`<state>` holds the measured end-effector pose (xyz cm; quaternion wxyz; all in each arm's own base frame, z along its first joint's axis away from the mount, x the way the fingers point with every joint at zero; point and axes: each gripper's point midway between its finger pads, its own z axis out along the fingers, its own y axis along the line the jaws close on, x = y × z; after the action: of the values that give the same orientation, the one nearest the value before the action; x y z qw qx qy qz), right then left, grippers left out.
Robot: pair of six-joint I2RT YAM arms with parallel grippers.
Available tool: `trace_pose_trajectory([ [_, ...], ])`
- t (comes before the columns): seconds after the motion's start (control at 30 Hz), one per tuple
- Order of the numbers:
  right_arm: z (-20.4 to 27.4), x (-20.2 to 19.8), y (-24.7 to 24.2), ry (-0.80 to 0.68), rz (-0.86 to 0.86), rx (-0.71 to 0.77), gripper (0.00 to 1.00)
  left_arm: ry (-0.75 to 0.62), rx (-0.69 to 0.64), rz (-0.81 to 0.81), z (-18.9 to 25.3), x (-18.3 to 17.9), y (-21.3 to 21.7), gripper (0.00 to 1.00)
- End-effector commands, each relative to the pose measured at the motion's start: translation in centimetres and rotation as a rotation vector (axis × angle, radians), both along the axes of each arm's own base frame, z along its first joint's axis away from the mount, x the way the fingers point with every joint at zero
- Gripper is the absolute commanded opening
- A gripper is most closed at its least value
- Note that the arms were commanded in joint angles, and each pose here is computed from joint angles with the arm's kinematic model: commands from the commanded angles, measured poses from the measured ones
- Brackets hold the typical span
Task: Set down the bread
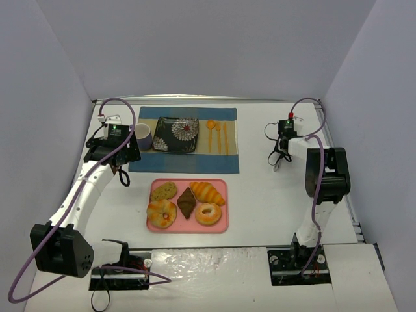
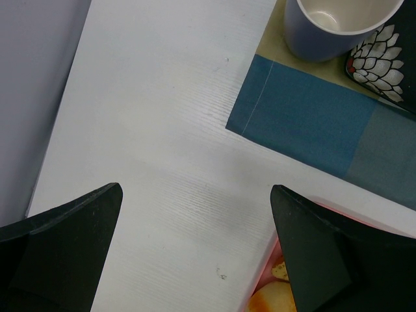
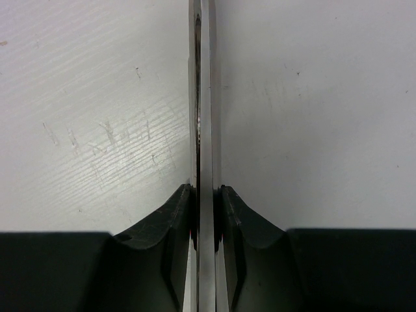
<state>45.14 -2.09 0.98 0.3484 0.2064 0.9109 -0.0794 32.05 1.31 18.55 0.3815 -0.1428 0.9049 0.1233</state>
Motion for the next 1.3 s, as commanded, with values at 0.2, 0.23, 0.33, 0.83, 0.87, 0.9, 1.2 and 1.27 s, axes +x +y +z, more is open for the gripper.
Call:
trace_pose_trajectory([
  [0.2, 3.2, -0.5, 0.1, -0.033, -0.018, -0.018, 0.00, -0.086, -0.006, 0.020, 2.1, 0.1, 0.3, 0.97],
  [0.23, 3.3, -0.5, 0.2, -0.031, -0.015, -0.018, 0.00, -0.089, -0.007, 0.021, 2.2, 0.1, 0.3, 0.97],
  [0.33, 3.6, -0.8, 0.6, -0.035, -0.008, -0.022, 0.00, -0.091, -0.005, 0.020, 2.3, 0.0, 0.4, 0.97],
  [0.83, 7.0, -1.2, 4.1, -0.077, 0.041, -0.031, 0.00, -0.095, -0.003, 0.021, 2.5, -0.7, 0.5, 0.97],
  [0.87, 7.6, -1.3, 4.3, -0.078, 0.043, -0.038, 0.00, -0.096, -0.005, 0.021, 2.5, -0.7, 0.5, 0.97],
  [0.9, 8.3, -1.5, 4.8, -0.087, 0.053, -0.041, 0.00, -0.097, -0.006, 0.020, 2.6, -0.8, 0.5, 0.97],
  [1.2, 11.9, -2.8, 7.4, -0.124, 0.105, 0.001, 0.00, -0.100, -0.014, 0.018, 2.6, -0.9, 0.4, 0.97],
  [1.27, 12.4, -3.2, 7.7, -0.124, 0.116, 0.008, 0.00, -0.102, -0.016, 0.018, 2.7, -1.0, 0.4, 0.97],
])
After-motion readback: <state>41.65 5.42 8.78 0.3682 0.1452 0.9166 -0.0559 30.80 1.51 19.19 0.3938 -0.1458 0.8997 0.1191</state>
